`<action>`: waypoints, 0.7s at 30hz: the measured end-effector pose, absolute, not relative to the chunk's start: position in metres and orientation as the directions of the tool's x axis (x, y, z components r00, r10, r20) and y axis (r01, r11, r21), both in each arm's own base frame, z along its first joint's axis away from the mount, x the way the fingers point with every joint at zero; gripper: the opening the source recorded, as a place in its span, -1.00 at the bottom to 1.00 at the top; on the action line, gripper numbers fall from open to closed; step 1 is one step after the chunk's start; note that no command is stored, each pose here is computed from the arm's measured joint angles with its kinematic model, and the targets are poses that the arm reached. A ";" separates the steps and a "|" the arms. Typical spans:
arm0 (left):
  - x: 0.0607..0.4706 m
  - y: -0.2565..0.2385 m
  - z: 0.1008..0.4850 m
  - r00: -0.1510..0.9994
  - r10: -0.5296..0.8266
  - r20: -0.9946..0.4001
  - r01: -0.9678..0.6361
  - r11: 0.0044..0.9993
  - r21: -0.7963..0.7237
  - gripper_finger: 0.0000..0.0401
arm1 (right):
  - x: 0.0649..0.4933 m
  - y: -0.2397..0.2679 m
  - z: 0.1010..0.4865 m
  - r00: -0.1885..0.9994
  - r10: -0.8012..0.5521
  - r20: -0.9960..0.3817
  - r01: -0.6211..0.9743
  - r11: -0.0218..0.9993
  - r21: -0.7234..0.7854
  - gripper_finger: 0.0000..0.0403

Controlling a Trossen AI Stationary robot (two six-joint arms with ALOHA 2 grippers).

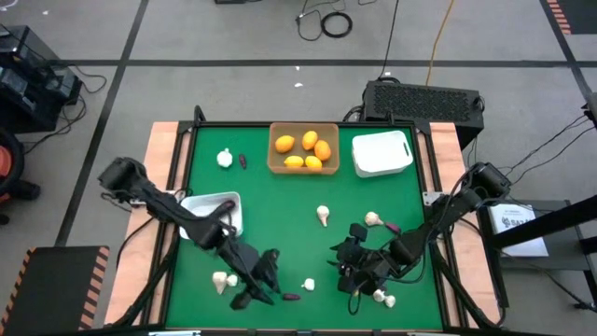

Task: Sort produce into baskets
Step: Put the eggplant into the left white bin

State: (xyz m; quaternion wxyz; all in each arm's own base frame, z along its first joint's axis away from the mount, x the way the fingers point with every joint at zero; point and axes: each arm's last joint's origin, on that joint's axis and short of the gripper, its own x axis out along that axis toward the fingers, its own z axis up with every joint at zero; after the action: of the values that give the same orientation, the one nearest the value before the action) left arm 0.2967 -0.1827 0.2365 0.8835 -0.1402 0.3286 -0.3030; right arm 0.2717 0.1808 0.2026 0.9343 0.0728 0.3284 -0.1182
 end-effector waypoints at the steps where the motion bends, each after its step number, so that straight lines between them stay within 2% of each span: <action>1: 0.301 -0.188 0.237 0.587 -0.625 -0.514 0.447 0.780 -0.438 -0.16 | 0.272 0.181 0.203 0.759 -0.172 -0.628 0.270 0.961 0.063 -0.15; 6: 0.320 -0.207 0.232 0.570 -0.513 -0.641 0.425 0.852 -0.305 -0.16 | 0.273 0.182 0.204 0.766 -0.155 -0.624 0.272 0.957 0.097 -0.15; 9: 0.333 -0.214 0.223 0.580 -0.455 -0.676 0.411 0.880 -0.239 -0.16 | 0.271 0.186 0.203 0.754 -0.099 -0.650 0.239 0.962 0.130 -0.15; 15: 0.350 -0.224 0.187 0.532 -0.410 -0.741 0.395 0.894 -0.212 -0.16 | 0.261 0.202 0.199 0.732 -0.011 -0.681 0.186 0.965 0.184 -0.15; 21: 0.355 -0.227 0.157 0.492 -0.368 -0.789 0.373 0.908 -0.191 -0.16 | 0.254 0.211 0.199 0.758 -0.043 -0.651 0.192 0.968 0.159 -0.15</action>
State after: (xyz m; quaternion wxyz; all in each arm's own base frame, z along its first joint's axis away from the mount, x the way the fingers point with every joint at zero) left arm 0.3553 -0.2271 0.1574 0.8638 0.0028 0.4557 -0.2147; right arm 0.2537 0.2108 0.1991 0.9312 0.1086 0.3420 -0.0632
